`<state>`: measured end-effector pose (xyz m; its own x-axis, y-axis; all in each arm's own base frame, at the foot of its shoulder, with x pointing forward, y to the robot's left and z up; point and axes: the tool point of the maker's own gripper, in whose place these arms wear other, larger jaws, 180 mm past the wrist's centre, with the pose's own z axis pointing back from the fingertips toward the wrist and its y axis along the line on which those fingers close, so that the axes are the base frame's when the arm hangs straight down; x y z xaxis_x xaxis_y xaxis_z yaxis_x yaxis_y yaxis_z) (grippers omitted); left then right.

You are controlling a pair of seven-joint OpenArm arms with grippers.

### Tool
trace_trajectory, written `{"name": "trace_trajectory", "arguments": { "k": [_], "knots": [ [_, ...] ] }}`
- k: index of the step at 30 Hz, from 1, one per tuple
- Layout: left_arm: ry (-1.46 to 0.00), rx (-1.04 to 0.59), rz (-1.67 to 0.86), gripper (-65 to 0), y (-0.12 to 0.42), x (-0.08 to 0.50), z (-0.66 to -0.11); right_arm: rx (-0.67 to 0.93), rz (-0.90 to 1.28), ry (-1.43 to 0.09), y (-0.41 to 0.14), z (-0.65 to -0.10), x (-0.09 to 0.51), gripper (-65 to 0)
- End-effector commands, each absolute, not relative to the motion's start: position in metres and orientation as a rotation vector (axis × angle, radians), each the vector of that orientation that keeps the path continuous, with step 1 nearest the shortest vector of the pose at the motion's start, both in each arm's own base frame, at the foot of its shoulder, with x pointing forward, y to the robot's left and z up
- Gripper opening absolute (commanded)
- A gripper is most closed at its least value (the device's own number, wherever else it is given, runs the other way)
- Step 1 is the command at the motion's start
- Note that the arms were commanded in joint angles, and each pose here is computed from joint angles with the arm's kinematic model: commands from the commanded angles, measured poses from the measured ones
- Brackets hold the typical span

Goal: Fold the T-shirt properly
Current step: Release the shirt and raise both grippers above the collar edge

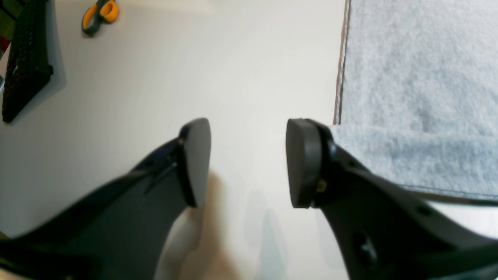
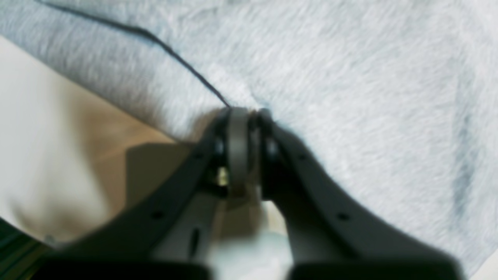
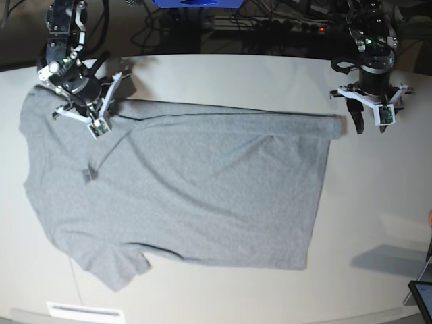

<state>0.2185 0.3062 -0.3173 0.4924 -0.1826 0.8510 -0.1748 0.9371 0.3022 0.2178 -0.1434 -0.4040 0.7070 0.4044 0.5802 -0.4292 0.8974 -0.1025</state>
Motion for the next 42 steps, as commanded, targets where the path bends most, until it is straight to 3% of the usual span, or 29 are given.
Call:
{"name": "trace_trajectory", "arguments": {
  "k": [1,19,29,34,39,42],
  "knots": [
    [-1.098,0.392,-0.018,-34.9,0.309,0.222,-0.306,0.043,0.458,-0.675,-0.143,-0.396,0.225,-65.0],
    [-1.098,0.39,-0.017,-34.9,0.308,0.222,-0.306,0.038,0.488,-0.761,-0.133,-0.374,0.256,-64.4],
    [-1.096,0.392,-0.017,-34.9,0.309,0.221,-0.306,-0.008,0.47,-0.715,-0.144,-0.369,0.244,-62.5],
    [-1.096,0.385,-0.021,-34.9,0.306,0.222,-0.307,-0.039,0.423,-0.669,-0.162,-0.374,0.236,-56.6],
    [-1.097,0.382,-0.022,-34.9,0.305,0.223,-0.307,-0.025,0.418,-0.66,-0.158,-0.377,0.231,-35.8],
    [-1.096,0.385,-0.02,-34.9,0.306,0.222,-0.307,-0.002,0.403,-0.665,-0.15,-0.378,0.23,-29.7]
  ]
}}
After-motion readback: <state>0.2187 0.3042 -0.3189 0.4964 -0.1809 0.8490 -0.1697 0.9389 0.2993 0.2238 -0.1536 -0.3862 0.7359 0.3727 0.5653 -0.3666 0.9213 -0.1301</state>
